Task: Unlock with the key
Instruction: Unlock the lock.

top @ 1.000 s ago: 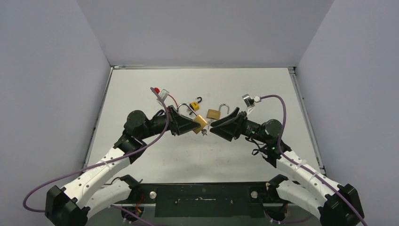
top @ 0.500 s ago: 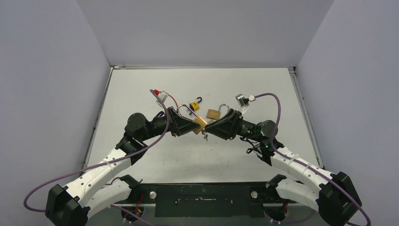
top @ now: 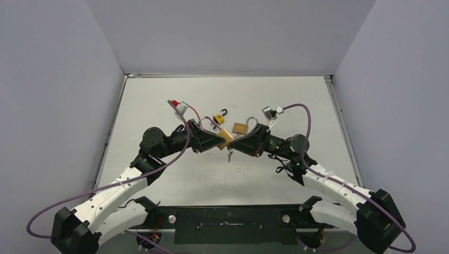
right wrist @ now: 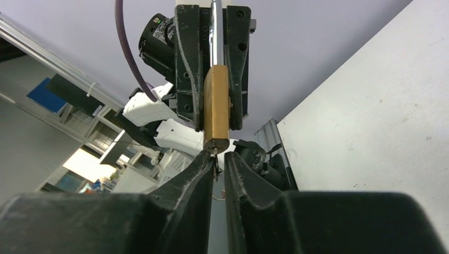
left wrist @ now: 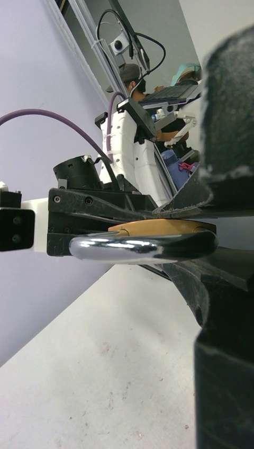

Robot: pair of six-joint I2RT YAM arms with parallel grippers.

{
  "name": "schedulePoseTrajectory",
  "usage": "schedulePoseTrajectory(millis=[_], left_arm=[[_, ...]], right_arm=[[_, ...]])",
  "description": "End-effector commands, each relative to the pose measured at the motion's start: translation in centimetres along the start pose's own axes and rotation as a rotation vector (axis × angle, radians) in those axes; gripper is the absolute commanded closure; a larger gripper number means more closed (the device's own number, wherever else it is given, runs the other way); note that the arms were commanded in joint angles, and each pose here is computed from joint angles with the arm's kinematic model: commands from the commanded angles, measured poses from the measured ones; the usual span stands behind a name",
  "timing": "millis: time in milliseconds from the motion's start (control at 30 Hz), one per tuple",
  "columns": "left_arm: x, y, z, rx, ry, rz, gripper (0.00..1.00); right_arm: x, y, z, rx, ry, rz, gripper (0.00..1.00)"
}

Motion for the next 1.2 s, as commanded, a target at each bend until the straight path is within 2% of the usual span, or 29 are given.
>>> schedulePoseTrajectory(millis=[0,133,167,267,400,567,700,833,967,1000,1100,1167], left_arm=[[2.0,-4.3,0.3,-0.149,-0.084,-0.097,1.00],[2.2,-4.6,0.4,-0.164,-0.098,-0.096,1.00],[2.2,-5.0,0.5,-0.179,-0.102,-0.103,1.00],[2.5,-6.3,0.7,-0.231,-0.107,-0.149,1.00],[2.3,-7.8,1.4,-0.315,-0.110,-0.275,1.00],[2.6,-10.5,2.7,-0.467,-0.191,-0.475,1.00],[2.6,-11.7,2.9,-0.549,-0.209,-0.555,1.00],[2.6,-12.4,3.0,-0.596,-0.207,-0.588,1.00],[2.8,-12.2,2.8,-0.579,-0.213,-0.603,1.00],[2.8,-11.9,2.7,-0.557,-0.209,-0.602,1.00],[2.8,-10.3,2.1,-0.459,-0.187,-0.603,1.00],[2.6,-8.9,2.0,-0.379,-0.165,-0.607,1.00]], right_arm=[[0.7,0.6,-0.5,0.035,-0.026,0.014,0.90],[0.5,1.0,-0.5,0.075,-0.020,-0.018,0.95],[0.4,1.0,-0.6,0.082,-0.018,-0.032,0.99],[0.4,1.4,-0.6,0.126,-0.021,-0.108,1.00],[1.4,2.8,-0.7,0.229,-0.063,-0.236,1.00],[2.7,3.4,-1.1,0.306,-0.075,-0.504,1.00],[3.3,3.8,-1.5,0.358,-0.076,-0.611,1.00],[3.0,3.4,-2.1,0.335,-0.074,-0.663,1.00],[3.0,2.4,-2.2,0.278,-0.093,-0.597,1.00],[2.9,1.9,-2.1,0.245,-0.093,-0.564,0.92],[2.8,-0.6,-1.0,0.097,-0.125,-0.436,0.53],[2.9,-2.2,0.3,-0.019,-0.147,-0.336,0.40]])
Point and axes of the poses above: each gripper's point midway between its finger pads, its own z axis back along the fingers, its own y axis along the line the jaws close on, x = y × z, the point moved 4 cm from there along z, back along the fingers, and after that the axes turned 5 degrees about z, right-handed, at the moved point
